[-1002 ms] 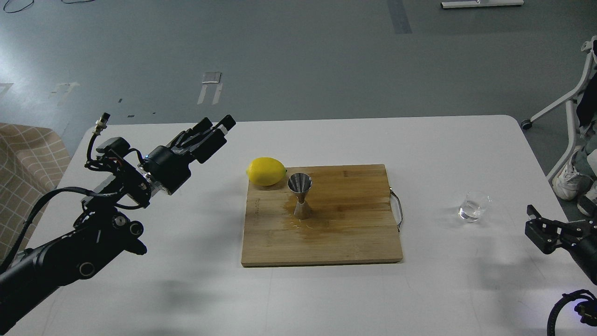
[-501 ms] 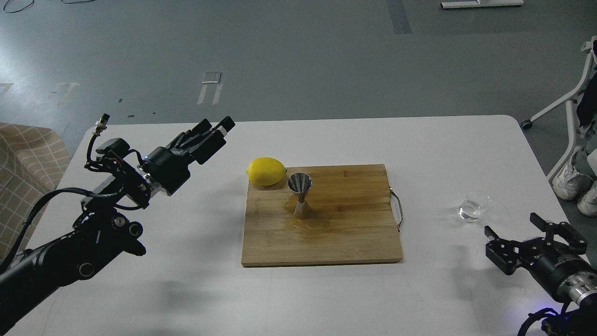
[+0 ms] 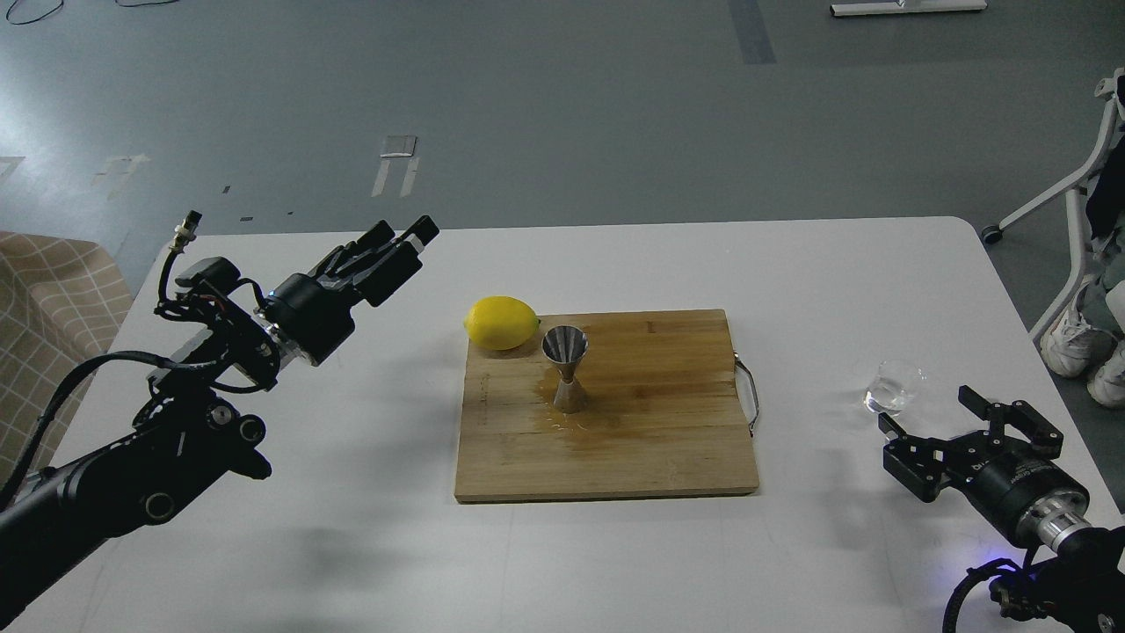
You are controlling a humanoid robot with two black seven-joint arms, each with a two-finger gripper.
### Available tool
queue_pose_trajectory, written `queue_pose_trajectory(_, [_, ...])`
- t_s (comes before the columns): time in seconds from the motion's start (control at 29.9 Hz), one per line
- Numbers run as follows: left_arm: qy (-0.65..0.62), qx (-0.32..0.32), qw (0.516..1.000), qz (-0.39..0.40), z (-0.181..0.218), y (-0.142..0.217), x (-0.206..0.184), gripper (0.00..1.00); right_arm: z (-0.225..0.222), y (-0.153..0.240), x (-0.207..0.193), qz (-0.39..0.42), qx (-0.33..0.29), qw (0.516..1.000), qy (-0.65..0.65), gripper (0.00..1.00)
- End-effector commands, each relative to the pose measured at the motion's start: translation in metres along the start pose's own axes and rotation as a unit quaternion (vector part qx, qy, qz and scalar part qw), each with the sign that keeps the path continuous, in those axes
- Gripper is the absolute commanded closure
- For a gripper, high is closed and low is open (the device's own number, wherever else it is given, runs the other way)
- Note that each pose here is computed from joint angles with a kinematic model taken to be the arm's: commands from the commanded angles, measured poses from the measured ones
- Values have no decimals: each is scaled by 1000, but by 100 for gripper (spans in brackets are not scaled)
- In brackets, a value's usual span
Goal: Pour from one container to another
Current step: 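Lower the right gripper to the clear glass cup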
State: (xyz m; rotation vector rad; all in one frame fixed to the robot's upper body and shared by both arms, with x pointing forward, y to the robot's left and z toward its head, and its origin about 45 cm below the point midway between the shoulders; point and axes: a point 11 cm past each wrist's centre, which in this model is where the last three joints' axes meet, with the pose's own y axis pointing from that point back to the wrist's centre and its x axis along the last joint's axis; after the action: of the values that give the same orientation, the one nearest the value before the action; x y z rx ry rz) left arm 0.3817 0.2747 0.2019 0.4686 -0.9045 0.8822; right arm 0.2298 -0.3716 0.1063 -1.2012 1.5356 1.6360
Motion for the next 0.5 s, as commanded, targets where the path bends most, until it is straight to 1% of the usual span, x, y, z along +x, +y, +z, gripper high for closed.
queue_pose_trajectory(0.0, [0,-1,1000,0,0,-1,0,2,-2,-5,-3,-3,2,1000,-1,0])
queue_pose_trajectory(0.47, [-1,-1,1000,1,1,-1,1,2,-11,-21,-5,0,13,1000,5,0])
